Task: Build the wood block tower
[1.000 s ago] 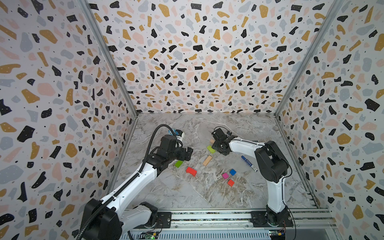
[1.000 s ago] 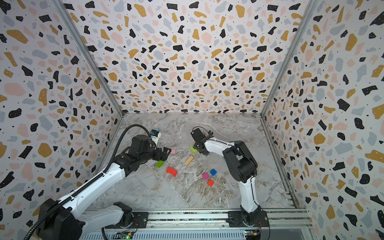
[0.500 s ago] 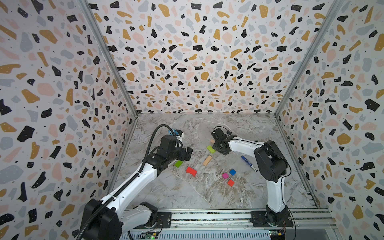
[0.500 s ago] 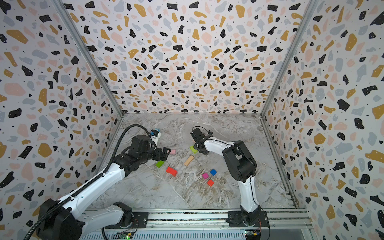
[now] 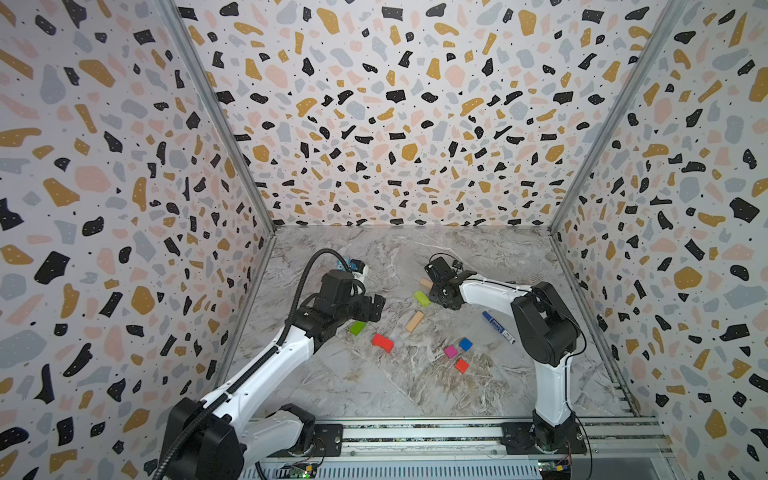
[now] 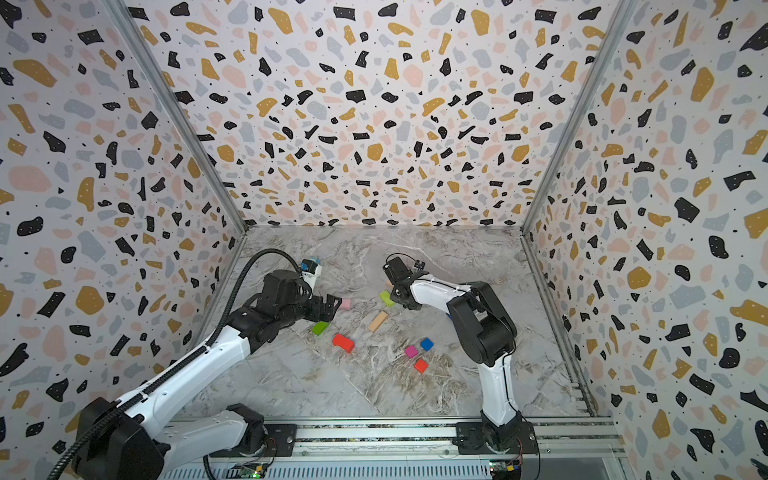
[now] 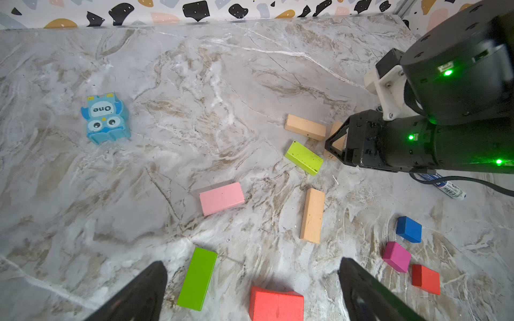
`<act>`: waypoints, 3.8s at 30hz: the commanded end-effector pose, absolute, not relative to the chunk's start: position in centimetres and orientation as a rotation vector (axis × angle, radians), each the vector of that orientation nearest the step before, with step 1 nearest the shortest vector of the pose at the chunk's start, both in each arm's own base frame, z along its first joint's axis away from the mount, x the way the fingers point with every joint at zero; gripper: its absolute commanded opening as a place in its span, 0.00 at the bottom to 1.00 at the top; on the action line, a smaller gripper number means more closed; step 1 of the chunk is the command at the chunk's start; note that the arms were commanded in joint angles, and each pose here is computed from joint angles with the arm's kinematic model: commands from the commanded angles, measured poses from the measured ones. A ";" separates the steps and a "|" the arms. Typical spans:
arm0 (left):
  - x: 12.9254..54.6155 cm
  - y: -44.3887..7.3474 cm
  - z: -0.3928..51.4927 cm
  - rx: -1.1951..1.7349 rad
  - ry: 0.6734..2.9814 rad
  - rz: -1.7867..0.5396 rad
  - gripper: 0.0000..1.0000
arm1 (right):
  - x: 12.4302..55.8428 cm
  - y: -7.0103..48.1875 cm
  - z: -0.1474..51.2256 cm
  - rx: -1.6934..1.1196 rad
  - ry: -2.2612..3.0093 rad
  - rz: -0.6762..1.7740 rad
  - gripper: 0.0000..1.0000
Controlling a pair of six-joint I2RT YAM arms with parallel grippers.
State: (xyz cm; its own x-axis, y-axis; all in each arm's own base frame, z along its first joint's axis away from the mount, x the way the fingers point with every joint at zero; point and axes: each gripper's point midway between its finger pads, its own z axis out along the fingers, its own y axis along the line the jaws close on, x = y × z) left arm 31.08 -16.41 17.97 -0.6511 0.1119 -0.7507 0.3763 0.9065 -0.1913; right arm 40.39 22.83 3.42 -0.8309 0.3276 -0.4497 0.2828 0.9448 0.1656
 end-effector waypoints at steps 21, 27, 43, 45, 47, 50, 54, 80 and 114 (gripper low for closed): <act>31.2 -16.5 17.6 0.361 2.263 -0.414 0.97 | 42.7 21.5 5.1 0.048 2.663 0.116 0.58; 31.1 -16.6 17.5 0.362 2.268 -0.420 0.97 | 42.5 21.1 5.1 -0.087 2.649 0.074 0.57; 31.1 -16.6 17.4 0.365 2.271 -0.420 0.97 | 43.3 21.7 3.6 -0.183 2.670 0.112 0.39; 31.1 -16.6 17.4 0.366 2.273 -0.422 0.97 | 43.5 21.6 3.6 -0.179 2.669 0.106 0.37; 31.2 -16.6 17.4 0.366 2.272 -0.422 0.97 | 43.6 21.6 3.6 -0.171 2.670 0.101 0.31; 31.1 -16.6 17.2 0.367 2.277 -0.421 0.97 | 43.6 21.5 3.6 -0.162 2.678 0.096 0.23; 31.0 -16.9 17.2 0.381 2.279 -0.440 0.95 | 43.4 21.2 4.2 -0.143 2.679 0.090 0.10; 30.7 -17.5 15.7 0.409 2.333 -0.453 0.96 | 30.4 24.2 9.0 -0.181 2.688 0.222 0.03; 30.9 -17.4 15.3 0.407 2.350 -0.435 0.96 | 30.0 28.3 2.7 -0.226 2.768 0.221 0.16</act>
State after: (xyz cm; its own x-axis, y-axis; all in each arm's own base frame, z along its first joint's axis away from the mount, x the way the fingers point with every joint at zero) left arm 30.85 -17.39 15.35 -0.7066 0.1506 -0.6914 0.3959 0.8940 -0.2099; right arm 29.92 27.79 2.56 -0.9203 -0.1350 -0.3671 -0.1907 0.9743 0.1197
